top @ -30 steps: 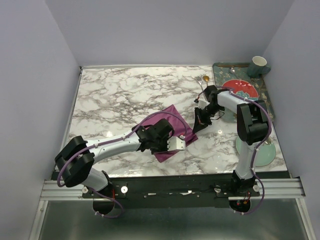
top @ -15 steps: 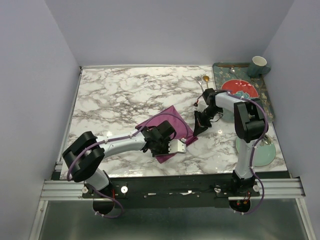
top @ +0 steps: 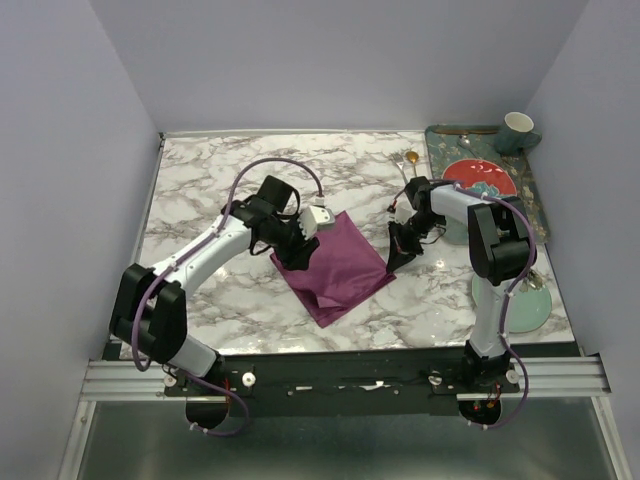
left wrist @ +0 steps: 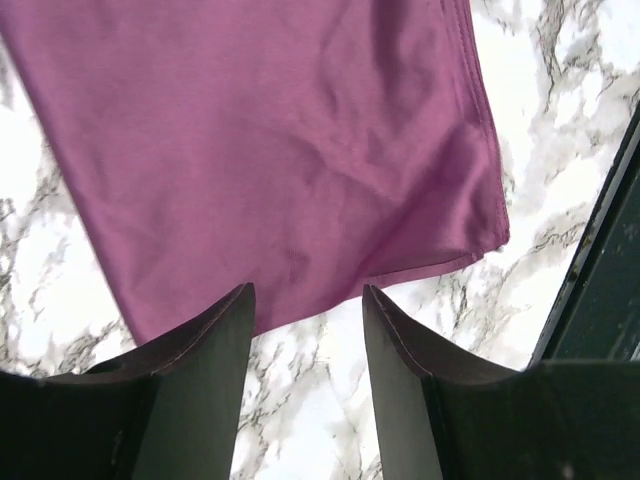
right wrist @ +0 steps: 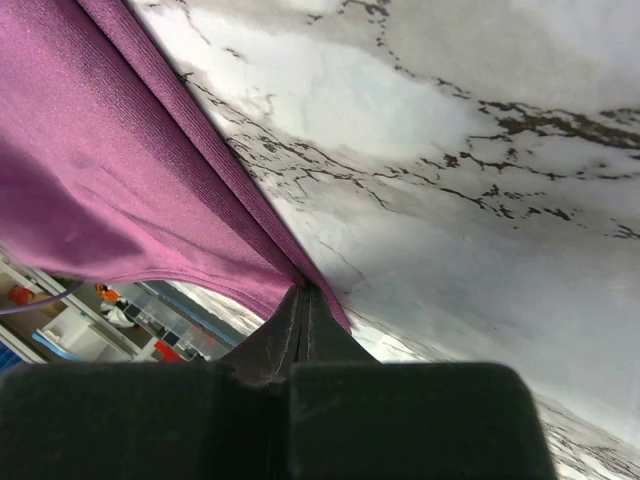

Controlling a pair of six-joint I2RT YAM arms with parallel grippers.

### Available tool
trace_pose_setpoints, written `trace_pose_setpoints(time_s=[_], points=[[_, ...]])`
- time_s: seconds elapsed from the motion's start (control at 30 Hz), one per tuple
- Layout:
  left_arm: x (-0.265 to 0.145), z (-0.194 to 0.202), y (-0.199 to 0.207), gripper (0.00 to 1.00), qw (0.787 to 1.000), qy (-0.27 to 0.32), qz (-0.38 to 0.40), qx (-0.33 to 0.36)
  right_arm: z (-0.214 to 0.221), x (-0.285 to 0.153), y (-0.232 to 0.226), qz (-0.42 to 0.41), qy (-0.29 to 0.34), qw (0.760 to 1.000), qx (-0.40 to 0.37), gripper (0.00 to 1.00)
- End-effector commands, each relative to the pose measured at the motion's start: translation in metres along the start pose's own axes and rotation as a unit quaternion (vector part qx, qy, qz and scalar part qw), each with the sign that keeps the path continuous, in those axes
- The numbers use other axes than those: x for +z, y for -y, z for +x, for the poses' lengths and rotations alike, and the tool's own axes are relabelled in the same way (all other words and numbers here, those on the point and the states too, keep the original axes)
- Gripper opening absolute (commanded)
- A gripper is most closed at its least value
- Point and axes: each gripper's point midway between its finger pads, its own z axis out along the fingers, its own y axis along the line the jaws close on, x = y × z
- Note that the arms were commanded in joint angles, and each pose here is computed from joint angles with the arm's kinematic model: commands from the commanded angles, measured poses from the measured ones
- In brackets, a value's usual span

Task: Fold the napkin into a case and place the utensils inside
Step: Fold the square-folded napkin at the center of the board.

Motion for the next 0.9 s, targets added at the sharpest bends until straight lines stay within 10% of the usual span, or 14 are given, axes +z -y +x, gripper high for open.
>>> trace_pose_setpoints(time_s=[0.0,0.87], points=[[-0.006,0.001,0.007,0.53,0.995,0.021,0.06,-0.076,0.0,0.01,0.021,0.04,-0.005,0.999,-0.009,0.01],[0.057,0.069,-0.092,0.32,0.98,-0.142,-0.035,-0.134,0.032,0.021,-0.003,-0.039,-0.033,0.999,0.017,0.01]])
